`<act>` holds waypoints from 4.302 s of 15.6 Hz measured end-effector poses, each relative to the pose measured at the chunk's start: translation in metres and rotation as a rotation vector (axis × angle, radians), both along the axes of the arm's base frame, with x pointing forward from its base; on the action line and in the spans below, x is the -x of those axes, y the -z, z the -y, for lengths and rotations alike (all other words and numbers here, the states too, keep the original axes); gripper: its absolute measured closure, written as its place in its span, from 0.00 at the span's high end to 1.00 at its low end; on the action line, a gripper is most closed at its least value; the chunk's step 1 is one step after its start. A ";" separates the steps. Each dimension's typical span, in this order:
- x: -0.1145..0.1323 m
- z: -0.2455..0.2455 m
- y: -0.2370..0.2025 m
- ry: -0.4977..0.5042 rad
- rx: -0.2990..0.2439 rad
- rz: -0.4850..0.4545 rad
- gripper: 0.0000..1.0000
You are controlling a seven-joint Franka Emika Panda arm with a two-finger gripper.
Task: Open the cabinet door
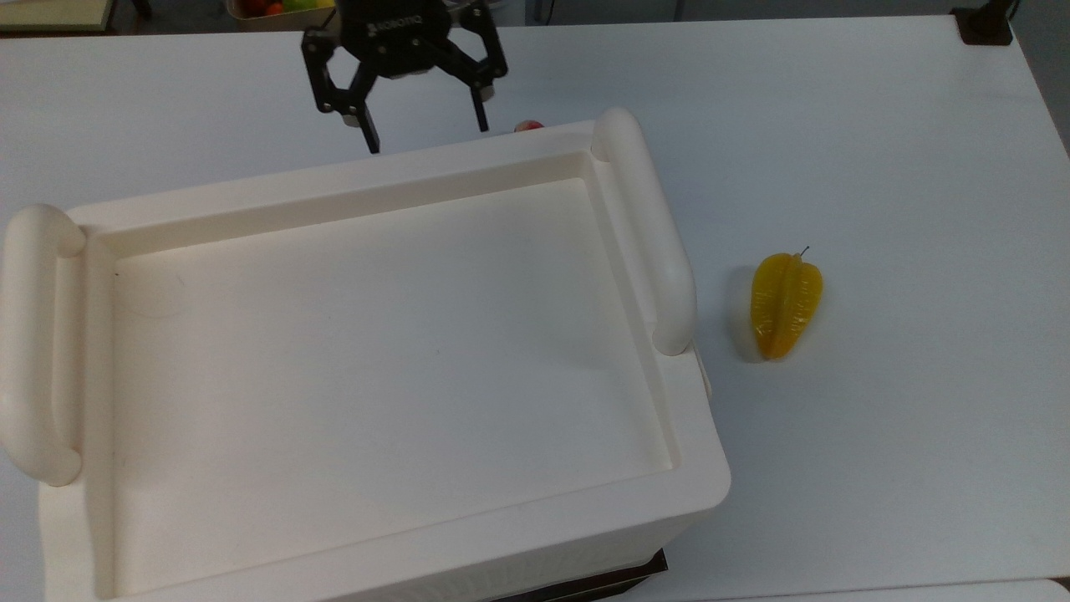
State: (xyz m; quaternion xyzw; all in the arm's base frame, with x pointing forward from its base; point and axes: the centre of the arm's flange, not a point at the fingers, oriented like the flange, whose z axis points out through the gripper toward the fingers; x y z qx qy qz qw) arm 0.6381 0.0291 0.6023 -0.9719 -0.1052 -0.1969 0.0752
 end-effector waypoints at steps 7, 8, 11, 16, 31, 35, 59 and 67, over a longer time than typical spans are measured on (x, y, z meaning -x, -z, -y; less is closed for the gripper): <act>-0.023 -0.052 0.007 -0.032 0.009 0.171 0.97; -0.024 -0.053 0.008 -0.030 0.010 0.181 0.97; -0.028 -0.054 0.007 -0.022 0.011 0.224 0.89; -0.034 -0.067 0.015 -0.029 0.011 0.246 0.40; -0.034 -0.077 0.017 -0.042 0.011 0.246 0.15; -0.032 -0.074 0.015 -0.048 0.012 0.206 0.15; 0.078 0.113 -0.007 0.299 0.219 -0.434 1.00; 0.080 0.108 0.000 0.300 0.218 -0.454 1.00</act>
